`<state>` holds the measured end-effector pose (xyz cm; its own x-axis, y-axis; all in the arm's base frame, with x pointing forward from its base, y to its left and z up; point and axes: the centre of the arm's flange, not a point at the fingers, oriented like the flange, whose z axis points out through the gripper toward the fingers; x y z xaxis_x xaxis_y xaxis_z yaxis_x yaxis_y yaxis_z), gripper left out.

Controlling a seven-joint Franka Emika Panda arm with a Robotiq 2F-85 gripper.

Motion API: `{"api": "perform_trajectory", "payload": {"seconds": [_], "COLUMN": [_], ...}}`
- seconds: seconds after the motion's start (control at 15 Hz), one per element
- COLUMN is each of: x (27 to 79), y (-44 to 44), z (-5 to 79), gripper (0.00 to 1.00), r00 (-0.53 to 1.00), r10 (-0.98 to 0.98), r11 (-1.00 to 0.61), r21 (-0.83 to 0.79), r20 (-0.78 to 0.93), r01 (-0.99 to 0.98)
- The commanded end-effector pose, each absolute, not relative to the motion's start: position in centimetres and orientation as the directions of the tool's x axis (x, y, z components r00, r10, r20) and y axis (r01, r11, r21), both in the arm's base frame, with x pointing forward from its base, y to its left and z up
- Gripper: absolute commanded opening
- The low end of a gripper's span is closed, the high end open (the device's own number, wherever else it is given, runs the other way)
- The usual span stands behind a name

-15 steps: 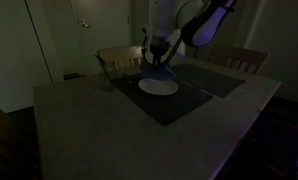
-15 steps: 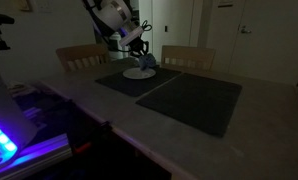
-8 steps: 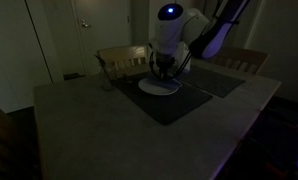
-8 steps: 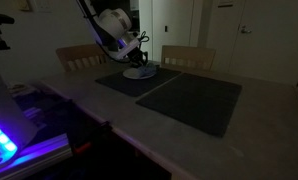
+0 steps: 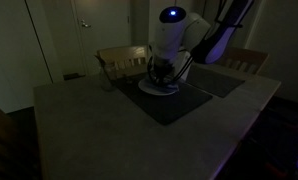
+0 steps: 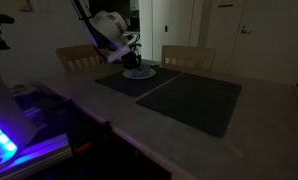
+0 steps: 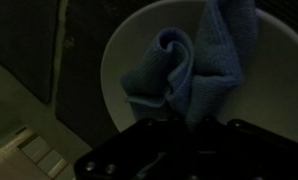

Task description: Use the blue cloth to wipe the plate

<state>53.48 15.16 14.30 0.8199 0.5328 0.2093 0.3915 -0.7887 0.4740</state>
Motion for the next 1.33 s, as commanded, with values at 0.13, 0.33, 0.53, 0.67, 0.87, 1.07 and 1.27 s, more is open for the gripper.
{"api": "perform_trajectory", "payload": {"seconds": [0.13,0.33,0.53,0.67,0.87,1.07,1.27], "x": [53.6,53.9,54.2,54.4,54.7,55.4,56.1], "y": [16.0,15.9,15.2,14.5,12.9,11.3,9.8], "z": [14.7,14.9,15.0,15.0,15.1,15.7,16.0], "gripper": [0.02,0.02,0.02,0.02,0.02,0.02,0.02], "r00": [0.872,0.893,0.908,0.912,0.913,0.902,0.891], "r10": [0.352,0.236,0.111,0.029,0.067,0.132,0.204], "r11": [-0.929,-0.972,-0.991,-0.991,-0.994,-0.991,-0.976], "r21": [0.243,0.110,-0.026,-0.109,-0.049,0.056,0.153], "r20": [0.341,0.383,0.404,0.409,0.402,0.411,0.405], "r01": [0.280,0.209,0.133,0.081,0.094,0.120,0.154]}}
